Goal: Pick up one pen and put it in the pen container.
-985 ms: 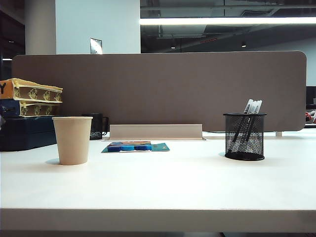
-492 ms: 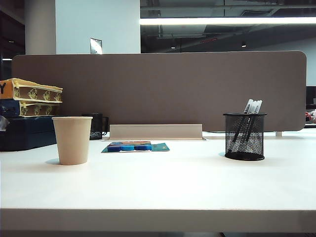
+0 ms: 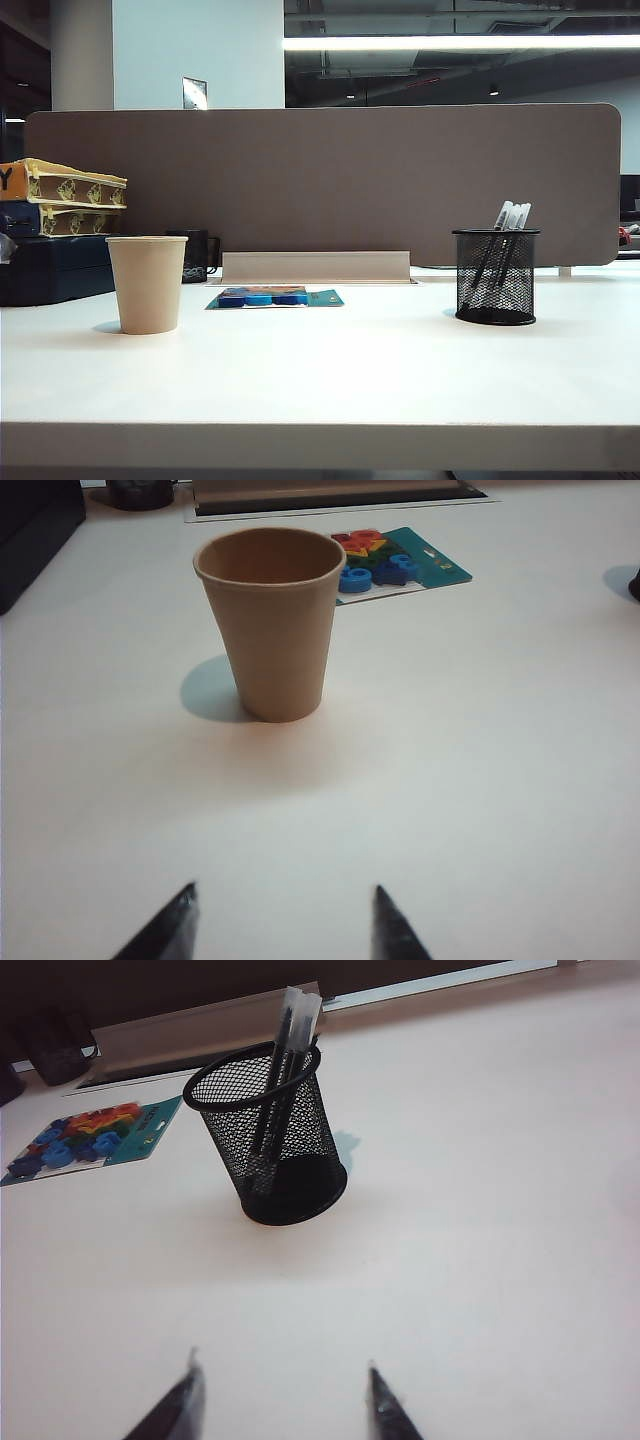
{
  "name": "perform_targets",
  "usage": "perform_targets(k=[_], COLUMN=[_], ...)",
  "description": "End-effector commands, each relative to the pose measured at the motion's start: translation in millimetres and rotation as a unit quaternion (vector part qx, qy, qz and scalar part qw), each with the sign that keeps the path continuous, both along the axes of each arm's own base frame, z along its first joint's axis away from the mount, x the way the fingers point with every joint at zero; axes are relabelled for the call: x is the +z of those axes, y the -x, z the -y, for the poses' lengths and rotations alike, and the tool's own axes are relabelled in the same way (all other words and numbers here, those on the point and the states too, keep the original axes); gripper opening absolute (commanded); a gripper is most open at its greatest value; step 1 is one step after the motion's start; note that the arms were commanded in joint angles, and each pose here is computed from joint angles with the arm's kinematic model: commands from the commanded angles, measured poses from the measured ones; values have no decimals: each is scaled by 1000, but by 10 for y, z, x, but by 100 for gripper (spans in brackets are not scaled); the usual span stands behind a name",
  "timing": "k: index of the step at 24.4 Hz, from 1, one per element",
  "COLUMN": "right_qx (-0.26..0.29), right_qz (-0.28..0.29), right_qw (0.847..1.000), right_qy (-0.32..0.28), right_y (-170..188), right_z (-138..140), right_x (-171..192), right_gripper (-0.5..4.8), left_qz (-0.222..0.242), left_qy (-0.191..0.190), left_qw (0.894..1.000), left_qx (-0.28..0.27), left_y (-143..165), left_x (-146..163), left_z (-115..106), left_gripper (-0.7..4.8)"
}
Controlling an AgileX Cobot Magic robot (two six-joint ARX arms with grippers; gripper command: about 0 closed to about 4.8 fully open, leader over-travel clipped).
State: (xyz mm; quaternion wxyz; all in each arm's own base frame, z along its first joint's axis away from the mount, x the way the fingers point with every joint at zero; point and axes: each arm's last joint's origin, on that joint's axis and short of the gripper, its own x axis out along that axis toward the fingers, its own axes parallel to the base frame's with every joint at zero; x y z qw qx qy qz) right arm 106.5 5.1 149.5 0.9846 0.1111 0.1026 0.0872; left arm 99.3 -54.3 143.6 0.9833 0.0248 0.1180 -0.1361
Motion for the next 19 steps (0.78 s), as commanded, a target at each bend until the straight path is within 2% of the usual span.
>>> perform_targets(k=[1,6,9,12,19], right_qx=[0,-1,-24,-22,-28], right_qz=[10,10,13,26,41], right_qw=[1000,1000,1000,999,998], right_qy=[-1,0,7,22,36], right_y=[-4,-4,-7,-10,-14], right_z=[-2,-1,12,13,18], right_x=[7,6,12,31,56], right_gripper=[203,203,203,203,203], left_qz=[10,61,68,72,72], left_qy=[3,29,-3,-15,-15], left_qw=[1000,998,998,997,997], left_qx=[1,0,-6,-8,-9], left_y=[-4,-21,-20,-20,-20], left_x=[27,139,134,135,135], left_z=[2,13,12,12,13], left_gripper=[215,215,215,215,215])
